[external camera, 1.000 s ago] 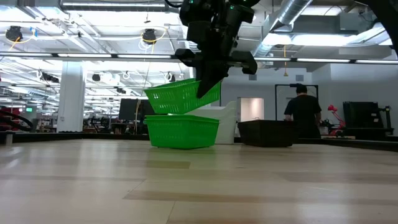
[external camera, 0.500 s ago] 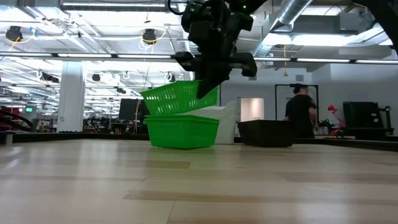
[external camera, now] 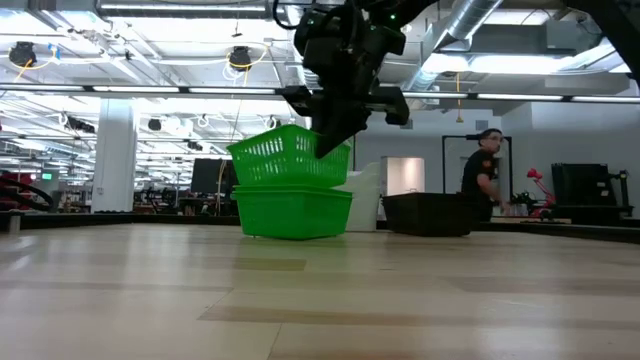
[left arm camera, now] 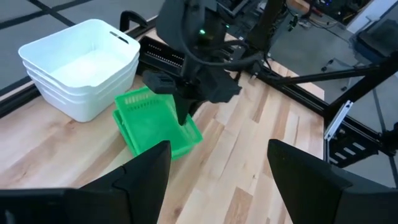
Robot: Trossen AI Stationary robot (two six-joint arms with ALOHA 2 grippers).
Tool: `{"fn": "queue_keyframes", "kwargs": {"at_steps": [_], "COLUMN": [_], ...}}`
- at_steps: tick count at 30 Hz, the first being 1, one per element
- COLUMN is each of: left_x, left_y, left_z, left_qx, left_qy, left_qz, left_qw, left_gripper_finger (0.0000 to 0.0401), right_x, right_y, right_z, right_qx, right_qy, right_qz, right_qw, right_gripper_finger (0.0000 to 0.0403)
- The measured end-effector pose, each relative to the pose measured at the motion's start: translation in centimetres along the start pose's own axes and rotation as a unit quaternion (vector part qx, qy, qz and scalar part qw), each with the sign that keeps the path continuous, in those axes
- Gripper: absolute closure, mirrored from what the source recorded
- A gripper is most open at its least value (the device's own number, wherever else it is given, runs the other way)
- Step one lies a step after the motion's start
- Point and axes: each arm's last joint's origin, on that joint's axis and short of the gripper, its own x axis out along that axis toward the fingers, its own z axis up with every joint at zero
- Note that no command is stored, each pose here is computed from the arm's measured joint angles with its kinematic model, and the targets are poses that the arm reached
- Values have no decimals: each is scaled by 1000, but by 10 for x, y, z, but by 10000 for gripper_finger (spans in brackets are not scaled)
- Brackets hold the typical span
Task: Stack baskets by color
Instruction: Stack the bottom green bin into the top green bin
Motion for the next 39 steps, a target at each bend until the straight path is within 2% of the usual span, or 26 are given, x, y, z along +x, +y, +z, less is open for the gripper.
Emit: {"fn": "queue_keyframes", "kwargs": {"at_steps": [8,39], "left_x": [0,0], "left_y": [0,0], "left_z": [0,0], "left_qx": [3,20], "left_qy": [0,-1], "left_qz": [0,2], "left_qw": [1000,1000], "left_gripper_finger": [145,145], "right_x": [-2,1], "right_y": [-1,2], "right_z": [-7,2], "right_qx": [-19,-4], "right_qy": [31,24], "right_qz": [-5,-5], "right_qw": [999,1000], "right_gripper_finger": [343,343]}}
